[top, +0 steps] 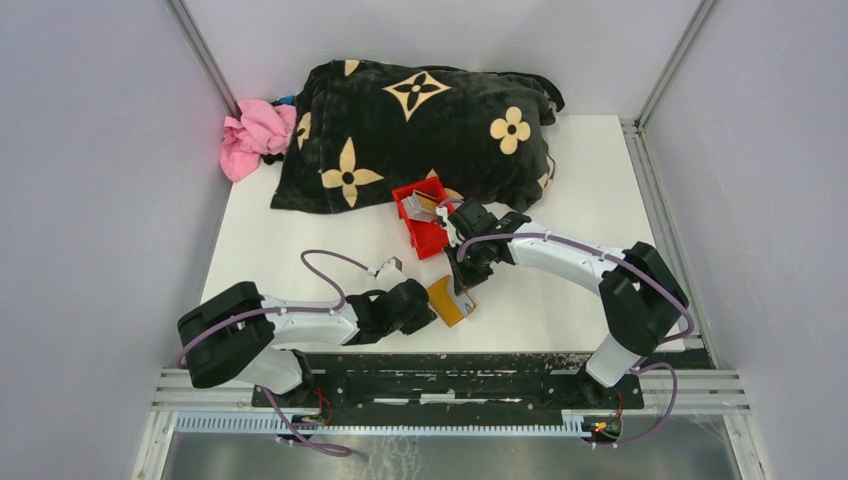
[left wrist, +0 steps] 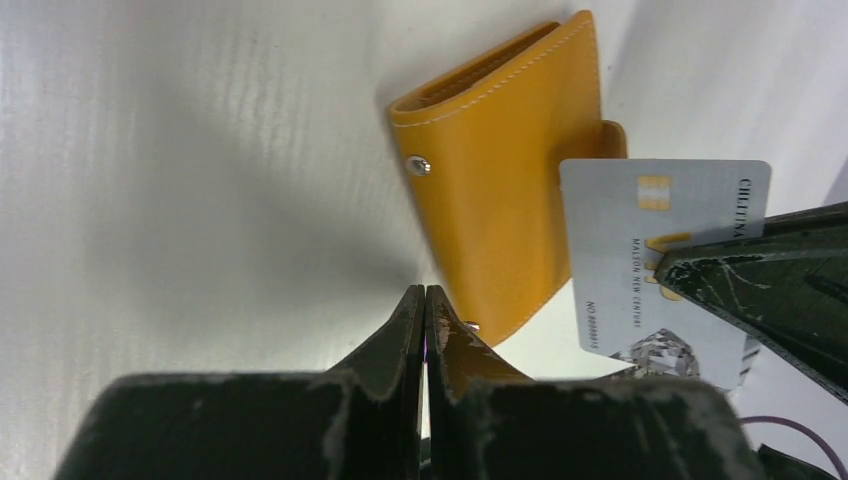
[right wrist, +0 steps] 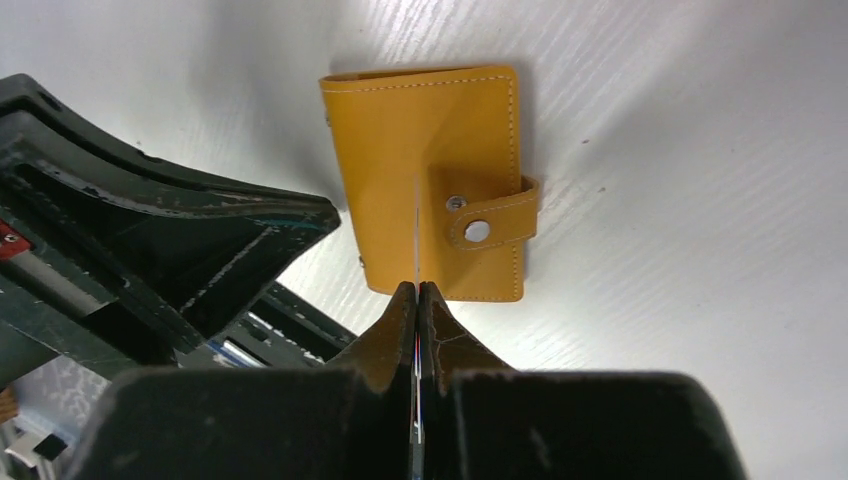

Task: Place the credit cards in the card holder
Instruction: Pick up the credit card from the storage box, then open the card holder at the center of the board.

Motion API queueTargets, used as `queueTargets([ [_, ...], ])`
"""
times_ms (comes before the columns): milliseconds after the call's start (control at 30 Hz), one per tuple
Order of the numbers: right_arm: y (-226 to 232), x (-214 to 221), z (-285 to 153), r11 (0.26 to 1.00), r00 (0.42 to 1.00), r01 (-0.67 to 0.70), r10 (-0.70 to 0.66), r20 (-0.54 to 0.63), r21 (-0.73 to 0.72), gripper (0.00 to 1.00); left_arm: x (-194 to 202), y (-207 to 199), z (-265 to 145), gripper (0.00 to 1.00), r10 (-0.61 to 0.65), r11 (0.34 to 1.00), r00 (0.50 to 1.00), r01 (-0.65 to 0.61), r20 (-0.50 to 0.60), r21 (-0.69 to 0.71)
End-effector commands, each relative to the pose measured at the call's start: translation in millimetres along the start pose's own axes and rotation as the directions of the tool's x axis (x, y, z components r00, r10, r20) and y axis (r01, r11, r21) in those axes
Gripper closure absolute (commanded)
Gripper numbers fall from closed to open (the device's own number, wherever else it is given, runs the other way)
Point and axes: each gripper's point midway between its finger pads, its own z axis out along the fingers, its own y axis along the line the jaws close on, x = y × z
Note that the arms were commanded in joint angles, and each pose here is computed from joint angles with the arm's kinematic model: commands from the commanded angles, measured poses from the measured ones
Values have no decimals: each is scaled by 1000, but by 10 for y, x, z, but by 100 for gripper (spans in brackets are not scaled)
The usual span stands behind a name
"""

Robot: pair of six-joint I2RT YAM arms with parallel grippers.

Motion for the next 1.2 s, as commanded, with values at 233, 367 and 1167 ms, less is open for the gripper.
queueTargets([
  [233, -250, -184, -73, 982, 994, 81, -91, 52, 172, 99, -22, 5, 130, 93, 73, 994, 997, -71, 19, -80],
  [367, -304, -212, -106, 974, 992, 92, -107, 62, 205, 99, -16, 23, 150, 93, 77, 992, 997, -75, 16, -98],
  [1167, -482, -353, -230, 946, 985, 133, -160, 69, 295, 99, -29, 67, 262, 93, 104, 975, 994, -98, 20, -198],
])
